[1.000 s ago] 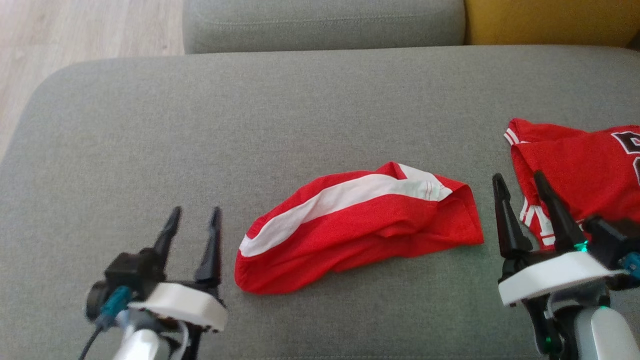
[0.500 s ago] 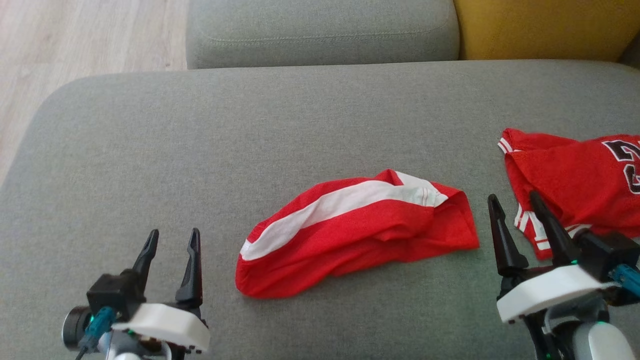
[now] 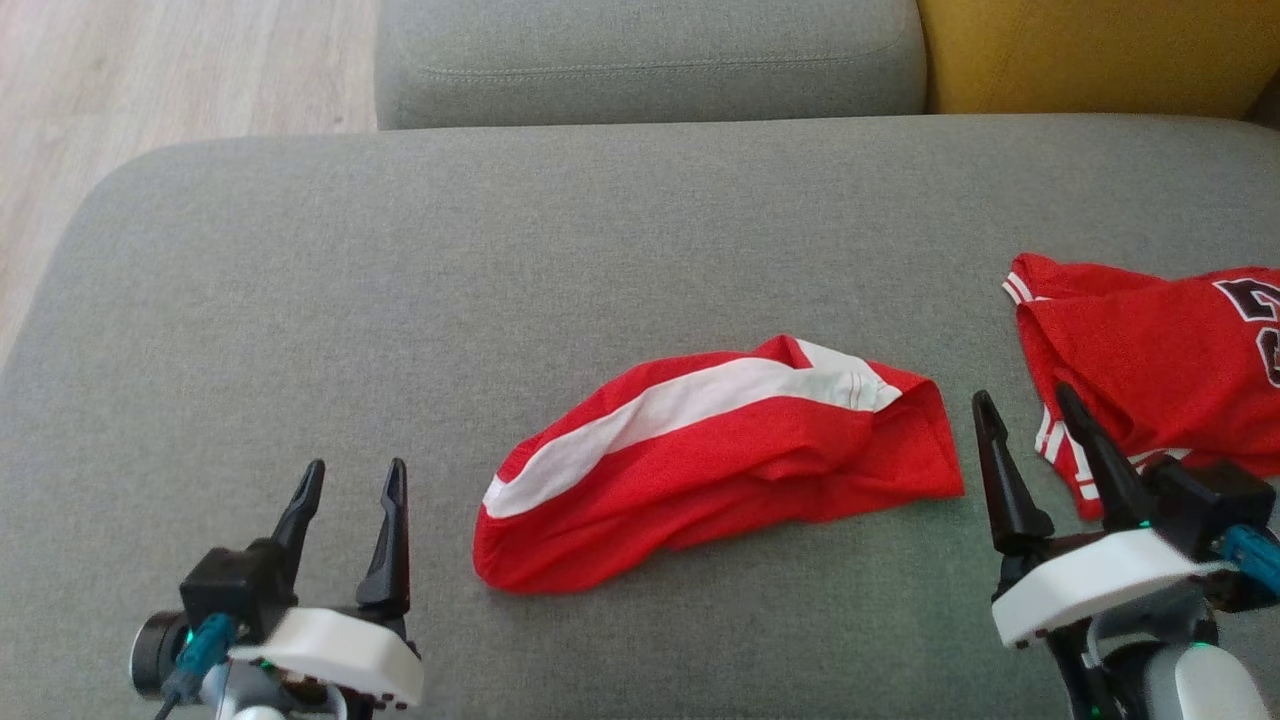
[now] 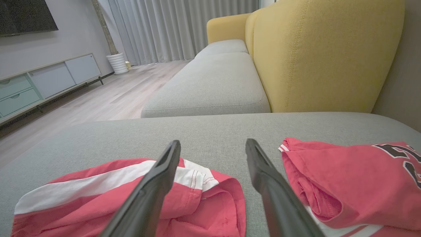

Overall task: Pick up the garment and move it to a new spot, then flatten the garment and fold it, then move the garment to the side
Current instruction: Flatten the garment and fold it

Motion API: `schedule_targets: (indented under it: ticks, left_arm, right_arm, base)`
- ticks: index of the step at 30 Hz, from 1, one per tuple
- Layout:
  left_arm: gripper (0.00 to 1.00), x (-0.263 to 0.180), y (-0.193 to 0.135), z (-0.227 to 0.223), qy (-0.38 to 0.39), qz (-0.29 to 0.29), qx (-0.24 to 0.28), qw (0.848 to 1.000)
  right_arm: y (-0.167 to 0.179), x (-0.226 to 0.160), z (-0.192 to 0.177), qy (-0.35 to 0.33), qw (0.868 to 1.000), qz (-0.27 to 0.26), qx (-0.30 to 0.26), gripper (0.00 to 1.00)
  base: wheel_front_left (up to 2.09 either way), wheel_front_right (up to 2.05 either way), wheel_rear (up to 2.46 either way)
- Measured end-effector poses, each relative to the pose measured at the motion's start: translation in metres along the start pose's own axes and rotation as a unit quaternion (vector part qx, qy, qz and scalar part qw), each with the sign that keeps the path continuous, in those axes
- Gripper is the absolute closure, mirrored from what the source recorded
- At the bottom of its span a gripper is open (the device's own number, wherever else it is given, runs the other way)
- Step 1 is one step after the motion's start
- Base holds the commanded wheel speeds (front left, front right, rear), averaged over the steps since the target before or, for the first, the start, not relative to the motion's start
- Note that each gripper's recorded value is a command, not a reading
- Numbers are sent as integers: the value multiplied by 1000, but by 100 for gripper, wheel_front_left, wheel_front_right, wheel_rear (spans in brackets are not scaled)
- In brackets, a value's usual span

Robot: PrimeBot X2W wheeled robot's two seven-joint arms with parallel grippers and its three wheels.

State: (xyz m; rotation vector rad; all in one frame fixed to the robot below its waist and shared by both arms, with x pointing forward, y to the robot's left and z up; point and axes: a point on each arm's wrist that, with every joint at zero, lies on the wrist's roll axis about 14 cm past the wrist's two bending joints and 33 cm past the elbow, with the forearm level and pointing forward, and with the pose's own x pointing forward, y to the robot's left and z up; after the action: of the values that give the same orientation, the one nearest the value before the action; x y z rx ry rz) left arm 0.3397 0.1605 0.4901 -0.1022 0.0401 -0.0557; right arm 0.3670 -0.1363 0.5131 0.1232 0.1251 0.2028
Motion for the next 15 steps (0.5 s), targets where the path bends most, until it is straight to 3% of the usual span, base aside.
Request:
schedule_targets:
  ticks: [10,15]
  left_arm:
    - [0,0,-18,-10,24,-39,-4,999]
    - [0,10,-46,-24,70,-99,-20,992]
  right_arm:
    - [-1,1,-2,3,1000,0,5,0]
    - [-1,3,-7,10,1000,0,8,0]
  base:
    - [0,0,0]
    - [0,0,0]
